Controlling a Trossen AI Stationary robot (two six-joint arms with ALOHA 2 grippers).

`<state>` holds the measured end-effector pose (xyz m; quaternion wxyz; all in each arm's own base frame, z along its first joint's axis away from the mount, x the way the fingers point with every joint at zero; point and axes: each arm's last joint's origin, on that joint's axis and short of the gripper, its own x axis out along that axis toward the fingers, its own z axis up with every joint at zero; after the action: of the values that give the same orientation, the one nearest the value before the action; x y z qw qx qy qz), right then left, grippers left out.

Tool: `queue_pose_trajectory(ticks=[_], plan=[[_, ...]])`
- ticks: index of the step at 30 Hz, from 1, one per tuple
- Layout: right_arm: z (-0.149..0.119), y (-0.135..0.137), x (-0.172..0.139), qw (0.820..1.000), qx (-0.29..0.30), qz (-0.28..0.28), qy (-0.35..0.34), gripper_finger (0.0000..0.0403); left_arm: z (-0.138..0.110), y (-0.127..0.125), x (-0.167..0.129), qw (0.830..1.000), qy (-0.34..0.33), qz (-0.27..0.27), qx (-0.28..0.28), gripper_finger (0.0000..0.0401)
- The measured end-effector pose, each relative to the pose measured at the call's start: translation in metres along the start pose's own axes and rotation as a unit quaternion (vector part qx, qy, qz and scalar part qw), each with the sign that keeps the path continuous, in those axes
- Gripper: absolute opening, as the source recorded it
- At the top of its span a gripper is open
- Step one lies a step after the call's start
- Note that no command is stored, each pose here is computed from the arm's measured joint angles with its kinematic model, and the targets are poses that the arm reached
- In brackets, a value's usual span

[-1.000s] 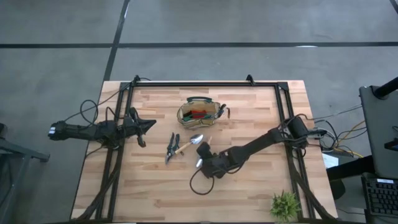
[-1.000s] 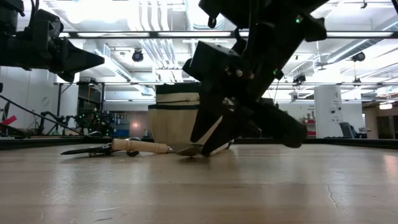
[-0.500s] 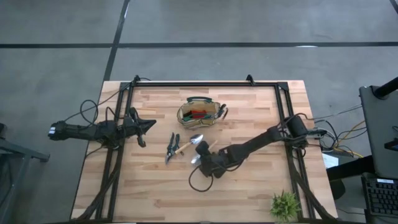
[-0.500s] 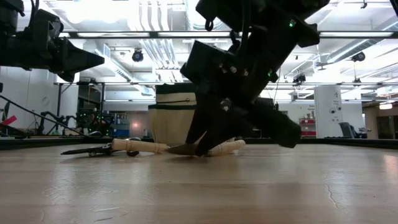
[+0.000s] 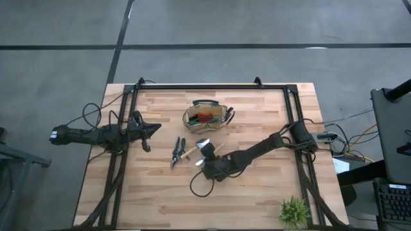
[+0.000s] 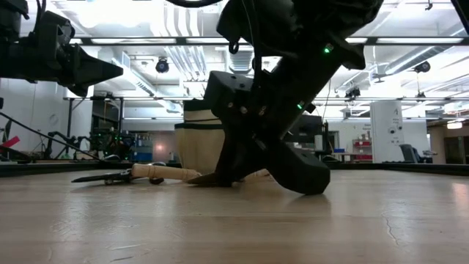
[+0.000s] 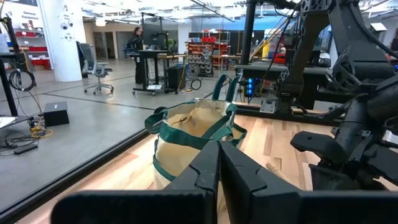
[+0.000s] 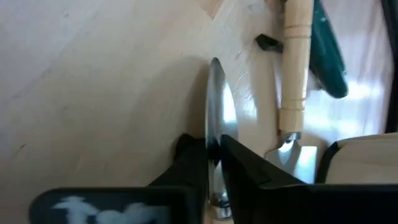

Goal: Pick & Place Garden tools in Gardening bag
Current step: Put the right trowel into the gardening bag

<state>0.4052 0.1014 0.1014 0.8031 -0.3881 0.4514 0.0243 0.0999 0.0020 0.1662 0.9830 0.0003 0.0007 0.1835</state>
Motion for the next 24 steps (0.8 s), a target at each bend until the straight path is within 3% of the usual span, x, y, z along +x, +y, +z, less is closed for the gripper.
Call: queue_pose_trajectory(ticks=[4, 15, 24], plan=[[0.005, -0.006, -0.005, 1.0, 0.019, -0.013, -0.005, 0.0011, 0.0, 0.0, 0.0, 1.0, 0.0, 0.0, 0.0, 0.0016], [0.015, -0.017, -0.019, 0.997, 0.066, 0.016, -0.043, 0.0008, 0.0, 0.0, 0.0, 1.0, 0.0, 0.0, 0.0, 0.0016], [0.024, -0.044, -0.059, 0.988, 0.105, 0.018, -0.109, 0.0008, 0.0, 0.0, 0.0, 1.0, 0.0, 0.0, 0.0, 0.0017]])
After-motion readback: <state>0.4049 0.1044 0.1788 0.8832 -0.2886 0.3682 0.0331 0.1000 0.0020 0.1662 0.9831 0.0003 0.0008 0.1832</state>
